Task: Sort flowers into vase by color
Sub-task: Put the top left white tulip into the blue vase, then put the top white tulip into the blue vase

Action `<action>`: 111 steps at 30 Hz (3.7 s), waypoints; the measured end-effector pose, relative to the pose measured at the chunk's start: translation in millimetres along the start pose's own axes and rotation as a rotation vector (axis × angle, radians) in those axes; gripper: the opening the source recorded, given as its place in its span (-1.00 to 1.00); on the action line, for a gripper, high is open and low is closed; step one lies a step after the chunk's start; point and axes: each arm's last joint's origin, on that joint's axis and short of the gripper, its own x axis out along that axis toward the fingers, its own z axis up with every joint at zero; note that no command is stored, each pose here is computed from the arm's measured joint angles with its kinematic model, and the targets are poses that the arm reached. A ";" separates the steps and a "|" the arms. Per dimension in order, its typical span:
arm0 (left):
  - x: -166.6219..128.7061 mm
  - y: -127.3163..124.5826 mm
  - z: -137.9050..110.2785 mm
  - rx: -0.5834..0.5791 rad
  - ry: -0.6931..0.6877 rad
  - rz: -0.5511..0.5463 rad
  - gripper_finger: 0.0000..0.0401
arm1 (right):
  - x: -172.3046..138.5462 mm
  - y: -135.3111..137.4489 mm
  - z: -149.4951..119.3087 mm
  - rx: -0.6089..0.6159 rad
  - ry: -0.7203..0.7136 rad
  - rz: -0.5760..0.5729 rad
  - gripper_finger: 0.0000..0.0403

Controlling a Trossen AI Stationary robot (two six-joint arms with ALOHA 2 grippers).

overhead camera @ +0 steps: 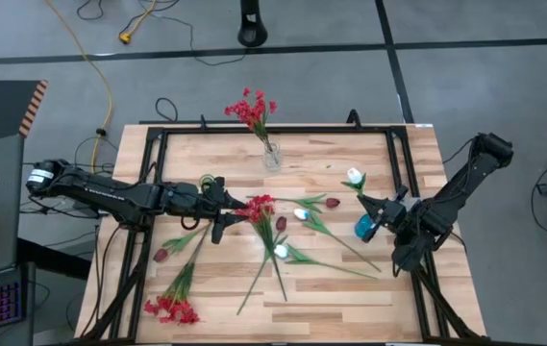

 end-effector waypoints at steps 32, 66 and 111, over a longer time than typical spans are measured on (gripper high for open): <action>-0.1 0.0 0.1 0.000 0.000 0.000 -0.30 | -0.6 -9.0 0.8 0.097 0.088 0.095 -0.41; -0.1 0.0 0.1 0.001 0.000 0.000 -0.30 | -8.5 -47.5 88.8 0.119 0.117 0.444 0.16; -0.1 0.0 0.2 0.001 0.000 0.000 -0.30 | 11.8 133.7 62.8 -0.125 0.374 0.398 0.16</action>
